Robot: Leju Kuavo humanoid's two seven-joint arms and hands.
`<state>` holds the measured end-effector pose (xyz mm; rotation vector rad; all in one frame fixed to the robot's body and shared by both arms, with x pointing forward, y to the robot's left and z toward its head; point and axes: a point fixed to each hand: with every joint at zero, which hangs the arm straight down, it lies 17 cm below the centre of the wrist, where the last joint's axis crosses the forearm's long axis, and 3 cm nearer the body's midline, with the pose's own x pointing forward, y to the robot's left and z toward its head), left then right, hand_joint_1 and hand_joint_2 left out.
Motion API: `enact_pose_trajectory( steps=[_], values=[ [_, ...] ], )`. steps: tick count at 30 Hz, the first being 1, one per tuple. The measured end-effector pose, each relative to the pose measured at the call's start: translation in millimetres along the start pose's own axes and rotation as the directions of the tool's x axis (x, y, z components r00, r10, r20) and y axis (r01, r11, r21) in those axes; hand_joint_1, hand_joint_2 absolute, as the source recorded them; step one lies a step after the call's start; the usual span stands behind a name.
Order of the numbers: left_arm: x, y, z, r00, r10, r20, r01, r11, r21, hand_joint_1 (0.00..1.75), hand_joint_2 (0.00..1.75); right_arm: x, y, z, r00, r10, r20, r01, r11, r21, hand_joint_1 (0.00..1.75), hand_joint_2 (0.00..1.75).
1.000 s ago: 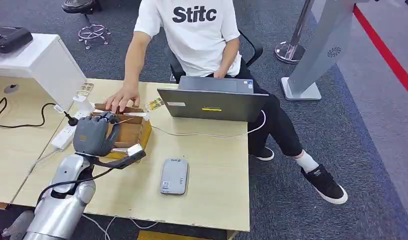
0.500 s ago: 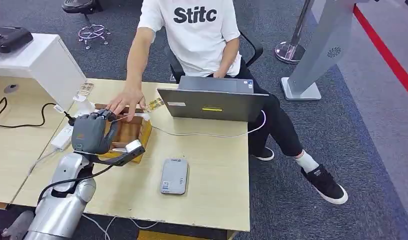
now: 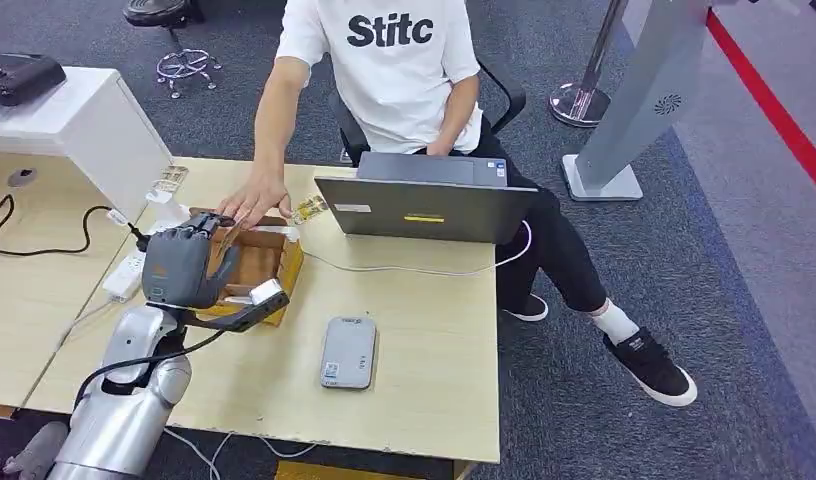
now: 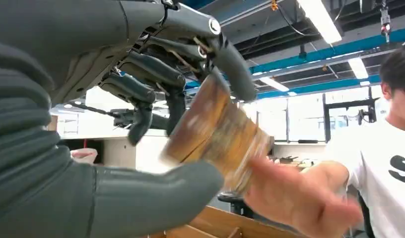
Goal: Pass the card to the sensor for recognition and then transmit it.
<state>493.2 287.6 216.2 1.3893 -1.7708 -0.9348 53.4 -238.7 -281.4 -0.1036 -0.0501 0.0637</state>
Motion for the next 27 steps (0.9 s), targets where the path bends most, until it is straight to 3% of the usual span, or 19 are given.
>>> enact_pose_trajectory(
  steps=[8, 9, 10, 12, 14, 17, 21, 23, 25, 27],
  values=[
    [-1, 13, 1, 1.000, 0.020, -0.004, -0.019, 0.998, 0.061, 0.00, 1.75, 0, 0, 0, 1.000, 0.001, 0.000, -0.001, 1.000, 0.000, 0.00, 1.75],
    [8, 51, 10, 0.985, 0.170, 0.037, -0.174, 0.957, 0.231, 0.00, 1.75, 0, 0, 0, 1.000, -0.003, 0.003, 0.003, 1.000, -0.005, 0.00, 1.75],
    [0, 84, 28, 0.904, 0.425, 0.039, -0.408, 0.833, 0.374, 0.00, 1.75, 0, -1, 0, 1.000, -0.021, 0.002, 0.021, 1.000, -0.013, 0.00, 1.75],
    [-10, 112, 57, 0.790, 0.609, 0.068, -0.553, 0.661, 0.508, 0.00, 1.75, 0, -1, 0, 0.999, -0.045, -0.002, 0.045, 0.999, -0.019, 0.00, 1.75],
    [-23, 135, 88, 0.734, 0.673, 0.089, -0.575, 0.546, 0.610, 0.00, 1.75, -4, 1, 0, 0.999, -0.052, -0.010, 0.051, 0.998, -0.022, 0.00, 1.75],
    [-53, 150, 128, 0.668, 0.743, 0.047, -0.555, 0.455, 0.697, 0.00, 1.75, -7, 1, 0, 0.998, -0.064, -0.017, 0.064, 0.998, -0.025, 0.00, 1.75],
    [-84, 156, 165, 0.634, 0.773, -0.018, -0.497, 0.425, 0.757, 0.00, 1.75, -8, 0, 0, 0.997, -0.078, -0.019, 0.077, 0.997, -0.031, 0.00, 1.75],
    [-97, 153, 178, 0.587, 0.809, -0.022, -0.501, 0.384, 0.775, 0.00, 1.75, -7, -1, 0, 0.995, -0.094, -0.012, 0.094, 0.995, -0.036, 0.00, 1.75],
    [-120, 141, 202, 0.483, 0.875, -0.021, -0.509, 0.300, 0.807, 0.00, 1.75, -5, -1, 0, 0.993, -0.116, -0.003, 0.116, 0.992, -0.041, 0.00, 1.75],
    [-144, 117, 235, 0.418, 0.904, -0.088, -0.474, 0.299, 0.828, 0.00, 1.75, -6, 1, 0, 0.992, -0.128, -0.001, 0.128, 0.991, -0.040, 0.00, 1.75]
  ],
)
